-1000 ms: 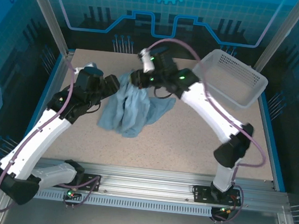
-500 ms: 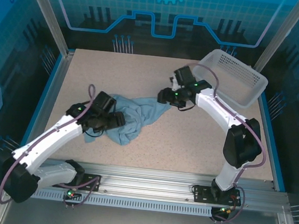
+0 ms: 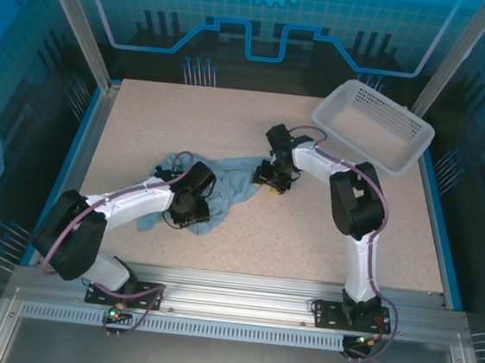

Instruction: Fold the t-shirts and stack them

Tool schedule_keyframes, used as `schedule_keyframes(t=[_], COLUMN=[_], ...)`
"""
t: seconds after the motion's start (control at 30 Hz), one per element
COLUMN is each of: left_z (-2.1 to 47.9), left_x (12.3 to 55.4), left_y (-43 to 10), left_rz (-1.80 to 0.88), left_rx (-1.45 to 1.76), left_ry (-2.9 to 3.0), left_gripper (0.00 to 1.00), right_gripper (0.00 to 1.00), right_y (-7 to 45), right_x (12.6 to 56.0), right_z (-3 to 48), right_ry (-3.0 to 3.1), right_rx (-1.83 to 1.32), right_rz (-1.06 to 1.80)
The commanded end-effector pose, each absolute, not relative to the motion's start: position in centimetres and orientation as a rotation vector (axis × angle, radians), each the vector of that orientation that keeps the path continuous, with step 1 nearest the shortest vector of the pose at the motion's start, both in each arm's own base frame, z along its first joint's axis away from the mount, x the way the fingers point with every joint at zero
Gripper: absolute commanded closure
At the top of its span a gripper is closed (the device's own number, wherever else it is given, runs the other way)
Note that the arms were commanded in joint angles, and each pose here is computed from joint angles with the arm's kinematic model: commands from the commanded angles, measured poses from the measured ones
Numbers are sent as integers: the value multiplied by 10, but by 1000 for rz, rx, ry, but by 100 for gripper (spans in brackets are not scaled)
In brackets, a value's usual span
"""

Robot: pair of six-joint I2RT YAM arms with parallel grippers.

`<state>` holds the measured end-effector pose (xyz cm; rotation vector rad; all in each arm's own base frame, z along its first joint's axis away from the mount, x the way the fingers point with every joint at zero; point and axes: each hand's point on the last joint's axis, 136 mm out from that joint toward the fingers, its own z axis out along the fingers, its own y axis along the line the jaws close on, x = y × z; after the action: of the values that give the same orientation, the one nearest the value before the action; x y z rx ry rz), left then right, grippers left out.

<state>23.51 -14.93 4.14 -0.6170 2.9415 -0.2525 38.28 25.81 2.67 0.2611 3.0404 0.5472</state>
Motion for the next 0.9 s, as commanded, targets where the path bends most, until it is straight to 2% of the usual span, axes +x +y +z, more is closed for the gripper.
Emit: schedule_keyframes(t=[0.0,0.07,0.1,0.13,0.53,0.67,0.87], left_z=[45,60,69,84,312,384,467], left_x=[250,257,260,263,305,296,262], left_y=[-155,-153,-151,-149,-111,-86,-58], left_rz=[-304,-322,-328,-347,-632,-627,-661], left_rx=[-640,-636,-632,-623,-526,-521,-515], left_ry=[2891,2843,2817,2780,2121,1870,1606], left_gripper=[97,100,100,100,100,100,100], right_gripper=[62,88,96,100,100,100,100], right_y=[287,286,286,284,229,210,180], right_x=[385,389,392,397,412,397,351], right_z=[16,16,22,35,281,362,440], right_ry=[3055,3036,3012,2969,2384,2191,2006], right_rx=[252,283,283,279,111,36,-22], right_rz=[625,622,620,623,656,686,686])
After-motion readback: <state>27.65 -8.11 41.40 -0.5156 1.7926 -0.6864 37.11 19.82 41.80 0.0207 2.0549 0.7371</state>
